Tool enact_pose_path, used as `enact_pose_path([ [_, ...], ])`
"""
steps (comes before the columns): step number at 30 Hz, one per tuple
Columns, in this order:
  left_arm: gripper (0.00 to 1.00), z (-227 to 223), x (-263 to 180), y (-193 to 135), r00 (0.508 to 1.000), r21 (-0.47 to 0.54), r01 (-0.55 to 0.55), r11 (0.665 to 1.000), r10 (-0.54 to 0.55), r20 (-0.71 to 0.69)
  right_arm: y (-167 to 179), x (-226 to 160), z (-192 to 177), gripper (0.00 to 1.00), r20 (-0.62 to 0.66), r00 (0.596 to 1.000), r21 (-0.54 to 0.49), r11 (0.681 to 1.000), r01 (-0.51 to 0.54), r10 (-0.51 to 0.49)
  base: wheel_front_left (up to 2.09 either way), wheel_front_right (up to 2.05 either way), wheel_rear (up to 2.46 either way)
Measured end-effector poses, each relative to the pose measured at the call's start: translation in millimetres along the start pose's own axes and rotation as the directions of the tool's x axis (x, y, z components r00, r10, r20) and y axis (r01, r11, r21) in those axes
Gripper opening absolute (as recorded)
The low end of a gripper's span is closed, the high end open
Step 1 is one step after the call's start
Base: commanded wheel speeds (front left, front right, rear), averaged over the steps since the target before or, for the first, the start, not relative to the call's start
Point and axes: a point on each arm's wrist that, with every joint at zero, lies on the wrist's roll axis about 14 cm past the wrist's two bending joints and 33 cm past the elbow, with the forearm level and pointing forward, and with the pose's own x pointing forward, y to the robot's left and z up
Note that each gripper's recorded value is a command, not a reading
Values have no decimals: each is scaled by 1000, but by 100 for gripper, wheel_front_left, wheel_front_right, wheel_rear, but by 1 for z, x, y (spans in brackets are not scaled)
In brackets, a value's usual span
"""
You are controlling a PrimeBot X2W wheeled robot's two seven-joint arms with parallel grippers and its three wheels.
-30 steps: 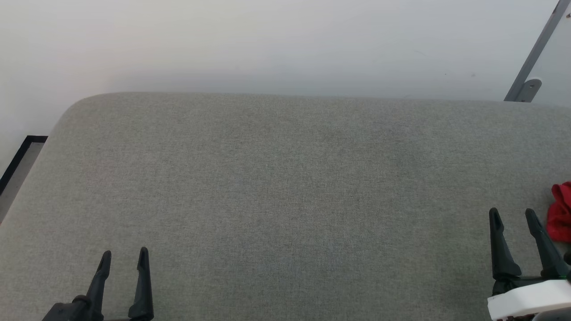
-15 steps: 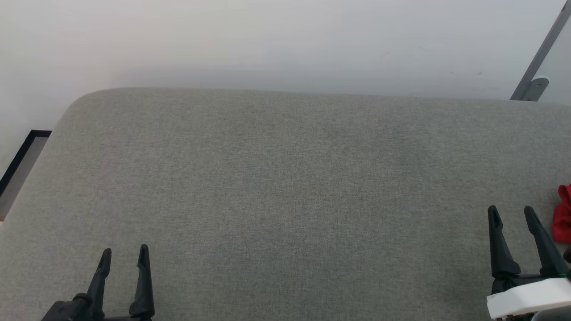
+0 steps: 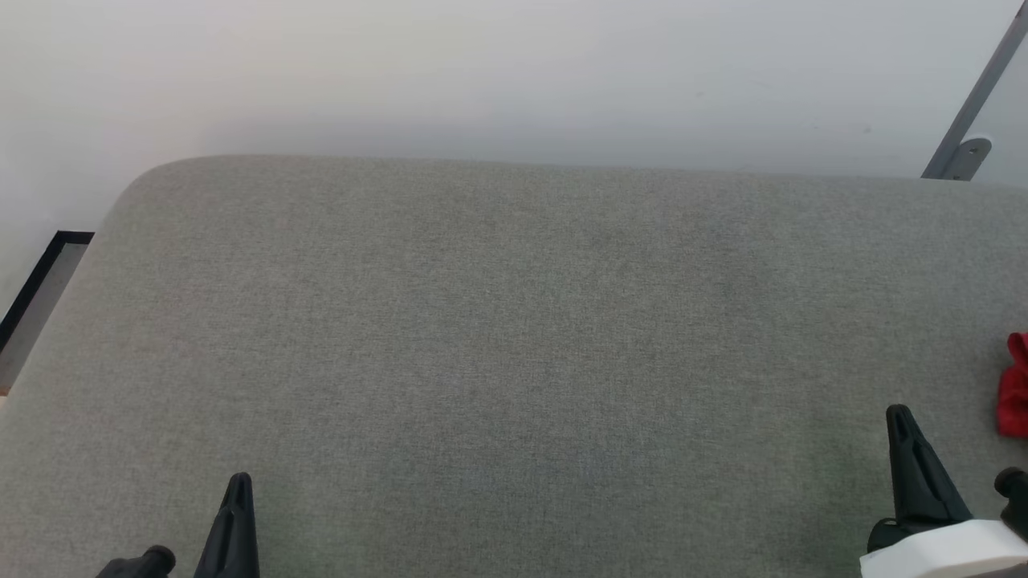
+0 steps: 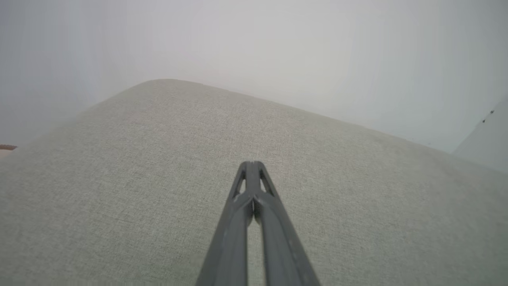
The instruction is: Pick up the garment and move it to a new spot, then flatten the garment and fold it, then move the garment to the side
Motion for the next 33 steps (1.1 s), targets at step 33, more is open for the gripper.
enact_pose_path([
  [33, 0, 3, 29, -5, 999, -512, -41, 858, 27, -35, -7, 7, -4, 0, -36, 997, 504, 860, 82, -74, 0, 0, 0],
])
